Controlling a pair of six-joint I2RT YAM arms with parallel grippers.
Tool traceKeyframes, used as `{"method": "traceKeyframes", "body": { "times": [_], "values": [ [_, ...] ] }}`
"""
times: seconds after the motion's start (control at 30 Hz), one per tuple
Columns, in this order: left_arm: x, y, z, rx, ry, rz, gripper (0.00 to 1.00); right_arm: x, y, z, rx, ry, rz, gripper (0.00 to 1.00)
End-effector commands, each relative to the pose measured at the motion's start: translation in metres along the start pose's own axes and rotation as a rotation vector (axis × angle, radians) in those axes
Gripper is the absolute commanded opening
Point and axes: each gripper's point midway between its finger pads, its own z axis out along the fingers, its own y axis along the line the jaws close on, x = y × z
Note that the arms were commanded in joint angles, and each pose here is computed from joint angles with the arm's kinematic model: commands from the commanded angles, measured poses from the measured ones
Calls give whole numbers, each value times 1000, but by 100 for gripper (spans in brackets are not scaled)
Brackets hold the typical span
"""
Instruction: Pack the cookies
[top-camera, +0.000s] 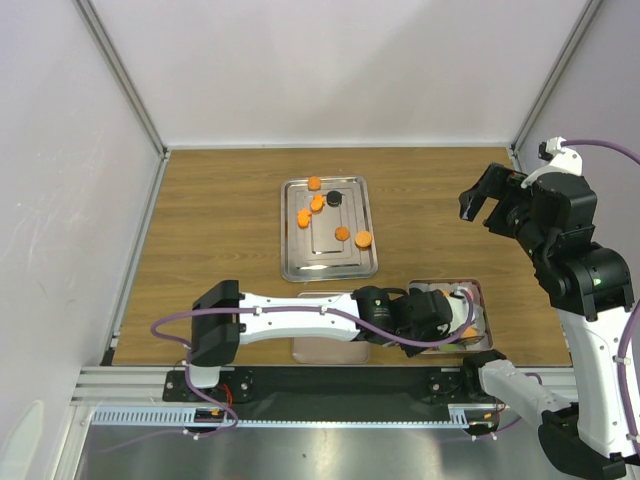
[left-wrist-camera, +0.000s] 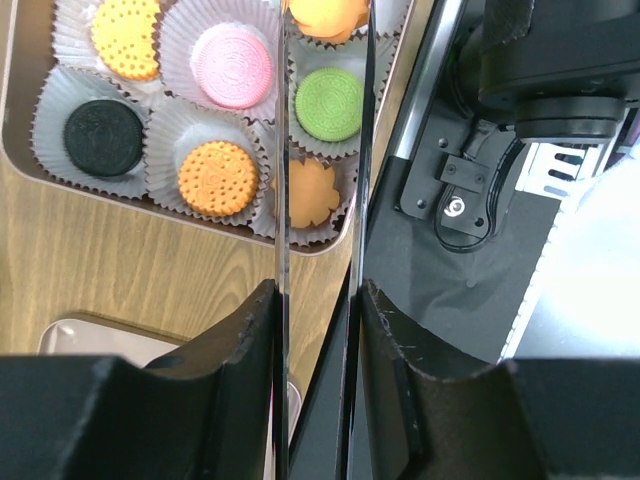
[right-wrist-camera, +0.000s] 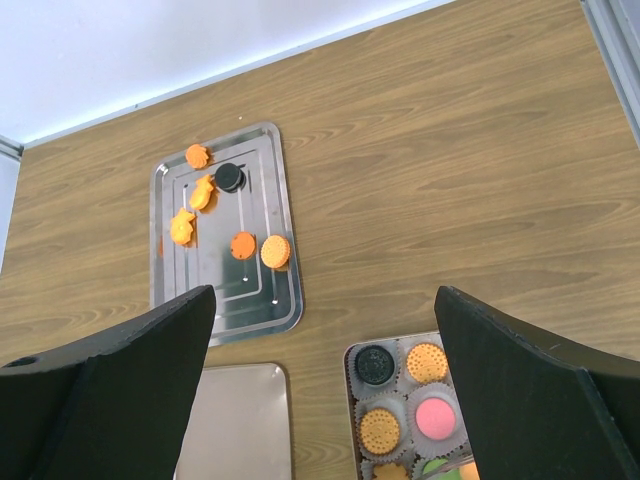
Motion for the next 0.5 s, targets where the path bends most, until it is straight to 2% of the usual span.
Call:
{"method": "traceKeyframes", "body": {
  "times": [0.0, 0.47],
  "values": [
    [-29, -9, -7, 35, -76, 25, 39, -6, 0, -6, -6, -25, 6, 100],
    [-26, -9, -5, 34, -70, 28, 44, -6, 1, -7, -12, -26, 9, 100]
  ]
}}
